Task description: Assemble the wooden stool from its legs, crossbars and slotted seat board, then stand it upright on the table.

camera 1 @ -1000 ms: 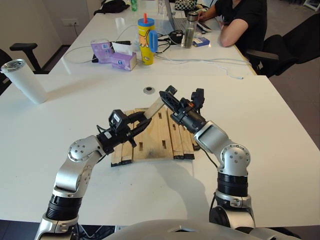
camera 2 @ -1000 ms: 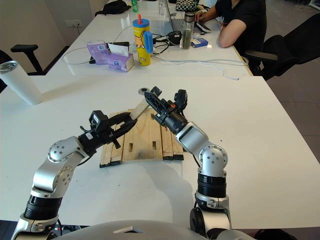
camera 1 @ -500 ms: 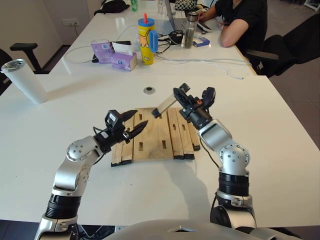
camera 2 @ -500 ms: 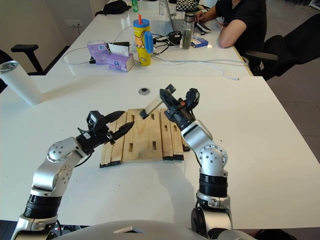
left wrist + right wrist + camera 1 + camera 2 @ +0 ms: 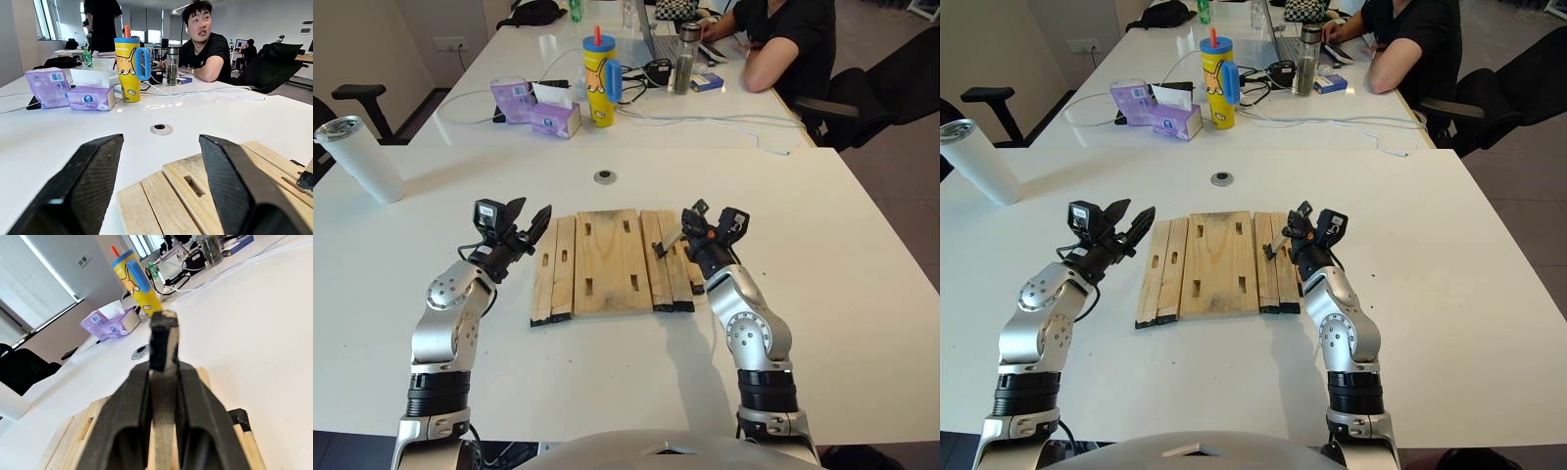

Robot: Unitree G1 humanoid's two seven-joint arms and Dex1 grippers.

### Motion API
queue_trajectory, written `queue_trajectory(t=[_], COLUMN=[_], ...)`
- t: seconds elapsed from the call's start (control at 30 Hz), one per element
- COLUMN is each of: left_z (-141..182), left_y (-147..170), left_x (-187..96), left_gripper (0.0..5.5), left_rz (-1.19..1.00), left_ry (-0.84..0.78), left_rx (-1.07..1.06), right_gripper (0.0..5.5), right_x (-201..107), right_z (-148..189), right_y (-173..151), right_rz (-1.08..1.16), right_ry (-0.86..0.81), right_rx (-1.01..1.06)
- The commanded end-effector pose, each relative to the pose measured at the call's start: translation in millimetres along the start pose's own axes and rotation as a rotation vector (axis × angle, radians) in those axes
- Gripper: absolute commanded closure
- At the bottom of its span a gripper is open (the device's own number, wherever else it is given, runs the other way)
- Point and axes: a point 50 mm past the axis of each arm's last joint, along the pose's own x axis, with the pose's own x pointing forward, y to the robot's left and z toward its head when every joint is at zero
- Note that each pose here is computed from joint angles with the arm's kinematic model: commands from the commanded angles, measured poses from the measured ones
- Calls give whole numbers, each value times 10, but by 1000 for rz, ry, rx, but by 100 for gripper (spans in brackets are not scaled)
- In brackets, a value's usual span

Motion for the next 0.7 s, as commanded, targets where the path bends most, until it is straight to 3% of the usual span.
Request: queue_trajectory(t=[0.03,0.43,0.7], left_z=[-2,-30,-27], left_y=[-8,-33,-36], left_x=[38,26,34], left_gripper=[263,263,263], left_rz=[4,18,14], left_ry=[9,13,12], left_rx=[0,-9,1], right_gripper=[508,508,508], right_x=[61,161,162], right_z=[11,84,-7], right_y=[-77,85,72], right_rz=[-41,41,27], right_ry=[-31,-112,-77], right_rx=[-12,55,58])
